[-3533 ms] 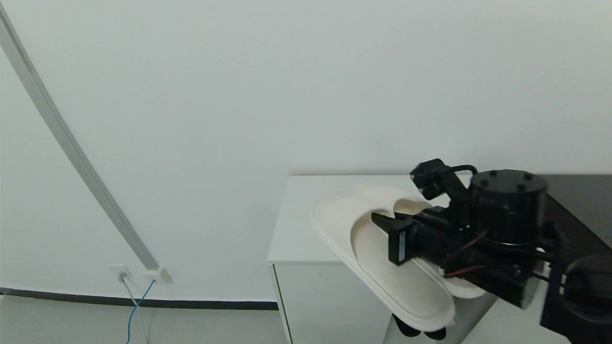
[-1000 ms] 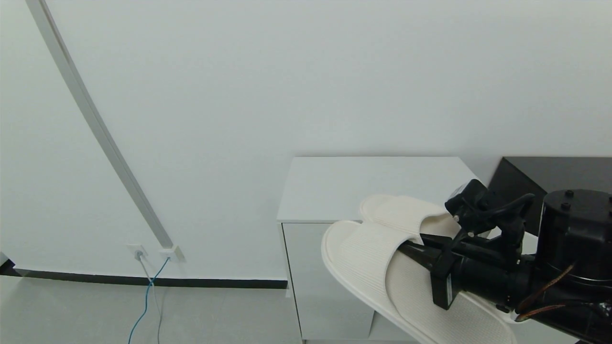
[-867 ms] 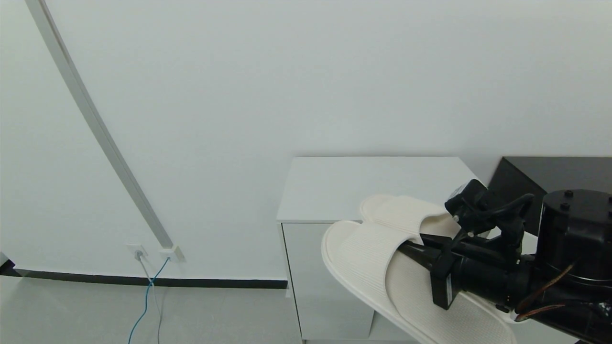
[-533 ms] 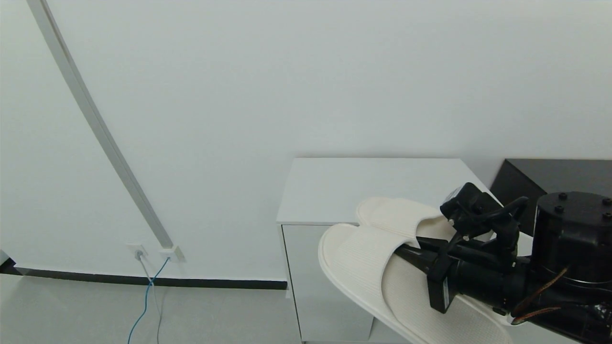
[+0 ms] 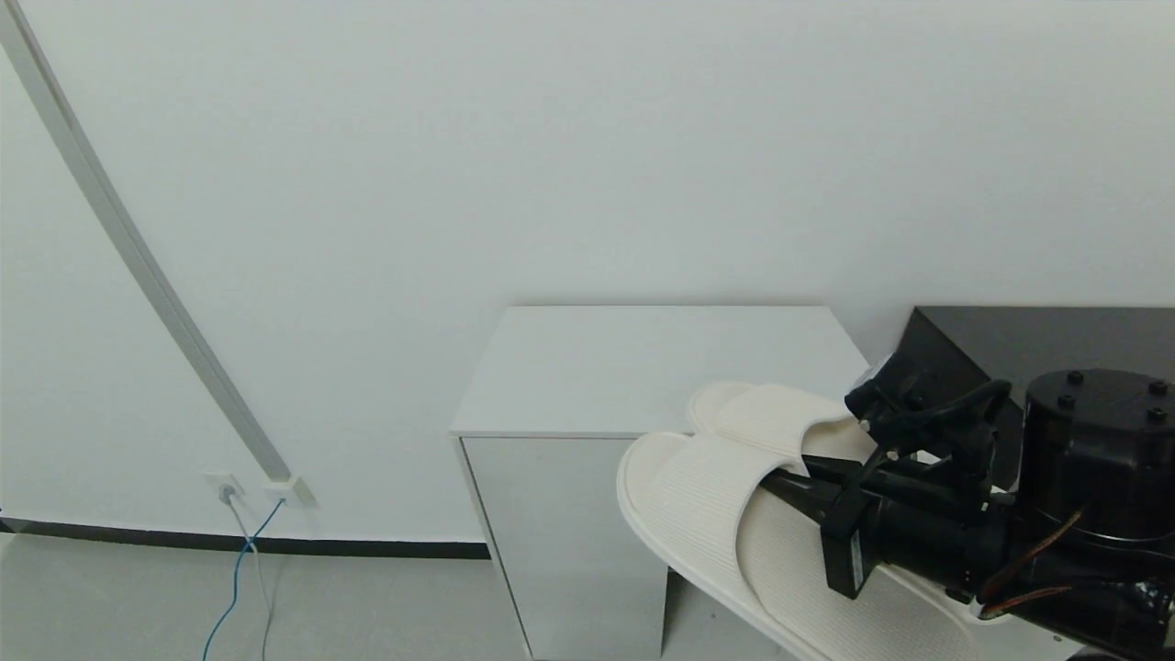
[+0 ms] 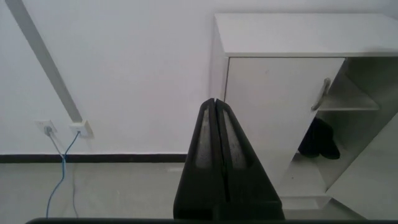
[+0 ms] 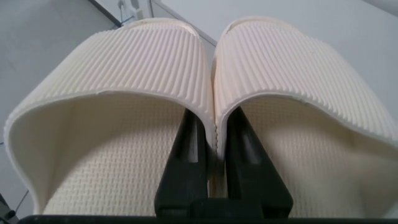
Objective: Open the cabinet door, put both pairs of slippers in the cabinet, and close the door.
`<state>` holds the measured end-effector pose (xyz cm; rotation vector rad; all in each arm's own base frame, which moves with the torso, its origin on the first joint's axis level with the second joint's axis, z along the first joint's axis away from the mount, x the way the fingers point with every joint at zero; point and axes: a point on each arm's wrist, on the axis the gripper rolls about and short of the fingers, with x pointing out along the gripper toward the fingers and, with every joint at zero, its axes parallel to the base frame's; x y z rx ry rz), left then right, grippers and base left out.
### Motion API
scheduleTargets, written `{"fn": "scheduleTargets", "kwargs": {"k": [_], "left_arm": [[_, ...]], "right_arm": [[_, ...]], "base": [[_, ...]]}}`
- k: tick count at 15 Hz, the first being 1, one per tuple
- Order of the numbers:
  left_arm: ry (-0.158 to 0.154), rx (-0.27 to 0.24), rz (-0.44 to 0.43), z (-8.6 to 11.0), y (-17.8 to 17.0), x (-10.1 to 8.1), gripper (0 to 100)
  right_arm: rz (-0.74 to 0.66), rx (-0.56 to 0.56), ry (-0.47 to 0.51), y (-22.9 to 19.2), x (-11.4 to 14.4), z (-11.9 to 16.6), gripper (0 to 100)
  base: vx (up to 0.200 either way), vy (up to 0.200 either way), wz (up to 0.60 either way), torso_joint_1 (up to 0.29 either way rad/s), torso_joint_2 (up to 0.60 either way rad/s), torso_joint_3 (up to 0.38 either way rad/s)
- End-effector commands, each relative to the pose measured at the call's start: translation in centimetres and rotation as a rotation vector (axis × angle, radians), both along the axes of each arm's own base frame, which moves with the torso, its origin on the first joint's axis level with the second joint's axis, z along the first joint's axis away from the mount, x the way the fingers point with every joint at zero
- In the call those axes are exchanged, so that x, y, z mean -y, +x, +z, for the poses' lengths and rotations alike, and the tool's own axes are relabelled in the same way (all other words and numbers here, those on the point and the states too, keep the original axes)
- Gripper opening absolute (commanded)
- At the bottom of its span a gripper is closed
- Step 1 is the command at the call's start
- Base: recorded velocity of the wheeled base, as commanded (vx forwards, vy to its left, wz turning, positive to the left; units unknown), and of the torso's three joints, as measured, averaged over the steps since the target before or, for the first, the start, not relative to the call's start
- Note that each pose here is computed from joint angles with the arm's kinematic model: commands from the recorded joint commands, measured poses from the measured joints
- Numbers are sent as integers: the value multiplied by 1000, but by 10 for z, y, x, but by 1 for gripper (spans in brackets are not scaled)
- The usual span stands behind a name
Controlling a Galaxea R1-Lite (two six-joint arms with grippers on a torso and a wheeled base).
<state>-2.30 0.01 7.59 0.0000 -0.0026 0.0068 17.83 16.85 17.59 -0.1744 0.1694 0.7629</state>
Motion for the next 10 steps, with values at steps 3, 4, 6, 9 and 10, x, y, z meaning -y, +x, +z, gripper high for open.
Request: {"fn": "scheduleTargets", "kwargs": {"k": [3,4,6,9,10], "left_arm": [[0,-1,1,0,0,0,0],[0,-1,1,0,0,0,0],[0,-1,1,0,0,0,0],[0,-1,1,0,0,0,0],[0,-1,1,0,0,0,0]], "right_arm": [[1,0,3,-2,2,0,0],[1,-3,1,-2,1,-1,0],[2,-7,-1,-1,1,-2,0],[15,-11,-3,-2,1,-3,0],[16,-10,-2,-3,2,-3,0]], "base": [[0,-200,0,6,2,4],[0,-200,0,7,7,2],[0,0,0,0,0,0],[0,0,0,0,0,0],[0,0,0,0,0,0]]}}
